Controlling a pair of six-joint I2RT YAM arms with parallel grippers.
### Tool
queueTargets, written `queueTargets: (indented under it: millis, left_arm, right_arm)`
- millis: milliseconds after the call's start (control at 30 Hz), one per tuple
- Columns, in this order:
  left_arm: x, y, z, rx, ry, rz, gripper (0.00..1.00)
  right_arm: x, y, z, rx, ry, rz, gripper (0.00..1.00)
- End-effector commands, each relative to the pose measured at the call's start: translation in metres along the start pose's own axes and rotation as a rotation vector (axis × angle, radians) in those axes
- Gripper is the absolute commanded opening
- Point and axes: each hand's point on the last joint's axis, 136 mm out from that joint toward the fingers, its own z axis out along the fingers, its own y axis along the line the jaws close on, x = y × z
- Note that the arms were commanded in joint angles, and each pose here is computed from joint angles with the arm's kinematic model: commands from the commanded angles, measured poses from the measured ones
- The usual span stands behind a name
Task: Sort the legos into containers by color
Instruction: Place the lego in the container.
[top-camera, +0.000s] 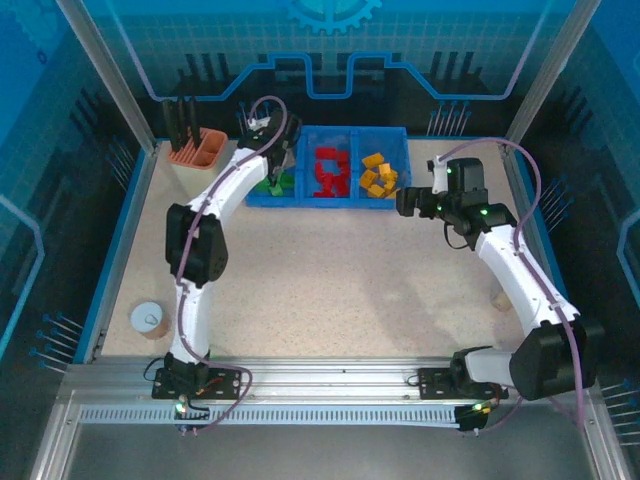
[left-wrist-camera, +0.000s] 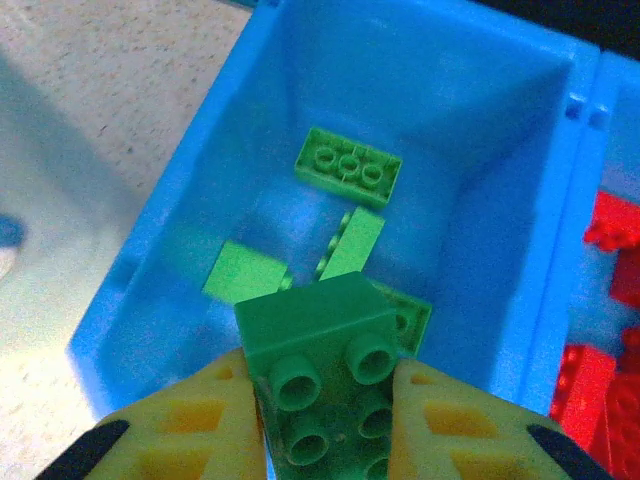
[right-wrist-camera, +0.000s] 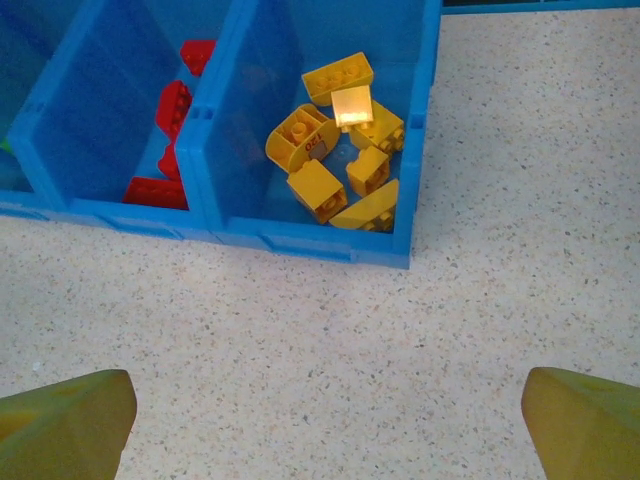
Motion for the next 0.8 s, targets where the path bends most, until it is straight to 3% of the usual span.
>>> queueTargets:
  millis: [0,200,433,667,767]
  left_arm:
    - [-0.011,-0.004,0.032,-0.006,-0.013,0.024,0.24]
    - [-0.014,-0.01,0.064,-0.019,-0.009,0.026,0.26]
    - [-0.007,-0.009,0.076,-0.01,0.015,0.013,0.29]
    - [-0.017,-0.01,0.065,0.014,0.003,0.026,0.53]
    - [-0.031,-0.009,0.047,0.033,-0.03,0.034,0.54]
  right_arm:
    - [-0.009,0.005,-0.006,-0.015,0.006,-0.016,1.0]
    - [-0.012,0.007,-0.009,-0.009,0.006,-0.024,1.0]
    - [-0.011,0.009,-0.015,0.01,0.013,-0.041,1.0]
    - [-0.015,0.008,-0.017,0.023,0.013,-0.055,1.0]
    - [-0.018,0.007,-0.018,0.032,0.006,-0.06,1.0]
